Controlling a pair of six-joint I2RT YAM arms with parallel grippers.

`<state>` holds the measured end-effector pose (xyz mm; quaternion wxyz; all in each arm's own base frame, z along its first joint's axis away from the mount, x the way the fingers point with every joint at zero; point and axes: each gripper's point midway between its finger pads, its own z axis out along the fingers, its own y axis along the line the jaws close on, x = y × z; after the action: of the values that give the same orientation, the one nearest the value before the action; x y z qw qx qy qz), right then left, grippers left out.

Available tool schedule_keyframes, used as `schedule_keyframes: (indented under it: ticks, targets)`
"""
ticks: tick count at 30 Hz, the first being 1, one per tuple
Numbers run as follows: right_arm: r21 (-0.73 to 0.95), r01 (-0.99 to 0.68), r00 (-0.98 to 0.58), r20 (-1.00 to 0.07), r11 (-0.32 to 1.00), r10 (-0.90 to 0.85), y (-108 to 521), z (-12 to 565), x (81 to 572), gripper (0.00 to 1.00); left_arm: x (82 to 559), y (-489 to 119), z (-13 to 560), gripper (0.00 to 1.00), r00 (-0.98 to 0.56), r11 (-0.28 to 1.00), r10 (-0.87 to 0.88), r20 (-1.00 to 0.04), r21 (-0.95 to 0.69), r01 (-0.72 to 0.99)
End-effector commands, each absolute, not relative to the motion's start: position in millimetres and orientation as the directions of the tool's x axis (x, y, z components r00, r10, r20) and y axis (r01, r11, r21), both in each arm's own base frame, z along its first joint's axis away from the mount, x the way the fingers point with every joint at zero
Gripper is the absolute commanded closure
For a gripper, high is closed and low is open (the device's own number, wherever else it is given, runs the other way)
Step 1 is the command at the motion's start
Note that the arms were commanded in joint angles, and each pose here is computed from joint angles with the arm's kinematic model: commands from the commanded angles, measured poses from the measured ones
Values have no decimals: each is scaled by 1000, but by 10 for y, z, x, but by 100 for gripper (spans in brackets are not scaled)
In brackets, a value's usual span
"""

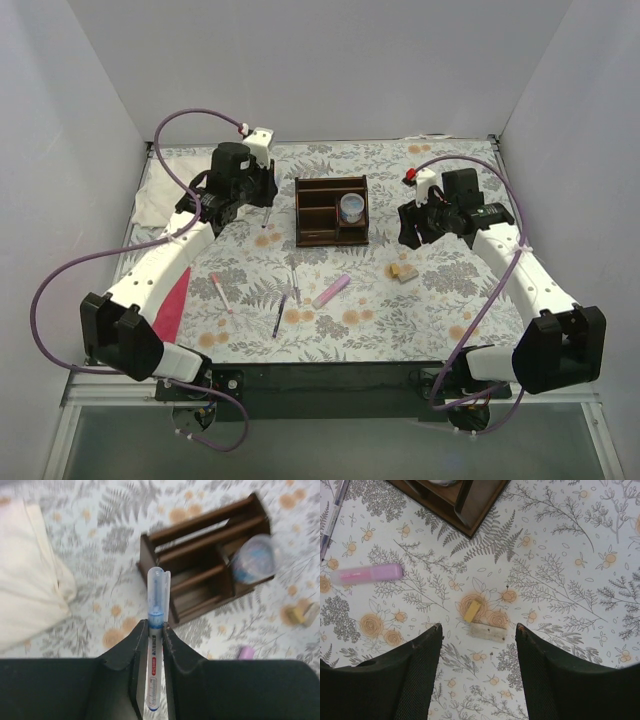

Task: Sort the stationery into containers
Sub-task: Place the pen in the storage box.

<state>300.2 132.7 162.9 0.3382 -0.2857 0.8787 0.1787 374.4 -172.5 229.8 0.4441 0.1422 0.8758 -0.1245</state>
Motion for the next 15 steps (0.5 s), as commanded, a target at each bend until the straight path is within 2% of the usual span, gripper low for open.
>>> schedule_keyframes:
  ticks: [1, 6, 8, 9, 10, 12, 15]
  targets:
    - [25, -629, -519, -758, 777, -396, 1307, 1932, 3295, 34, 4123, -2028, 2819, 100, -331, 888, 58, -942, -103, 447]
    - [-17, -615, -501, -764, 788, -407, 1258, 2024, 3392, 34, 4194, -2215, 2851, 100, -261, 845, 19, -965, -124, 520]
    - [-37, -604, -496, -765, 796, -411, 1231, 2044, 3426, 32, 4236, -2294, 3034, 100, -134, 822, -19, -991, -92, 561]
    - [-41, -600, -497, -764, 799, -412, 1221, 2043, 3431, 32, 4175, -2334, 2832, 100, -126, 800, 0, -992, -76, 595]
    - [-53, -593, -499, -759, 804, -419, 1192, 2027, 3442, 30, 4202, -2375, 3047, 100, 0, 788, -42, -999, -34, 614]
    - [-71, -581, -503, -752, 811, -426, 1143, 2011, 3443, 27, 4202, -2397, 3033, 100, 103, 777, -53, -993, 24, 629]
    - [-110, -571, -501, -738, 814, -452, 1063, 1971, 3427, 24, 4232, -2455, 3012, 100, 169, 765, -80, -982, 48, 642]
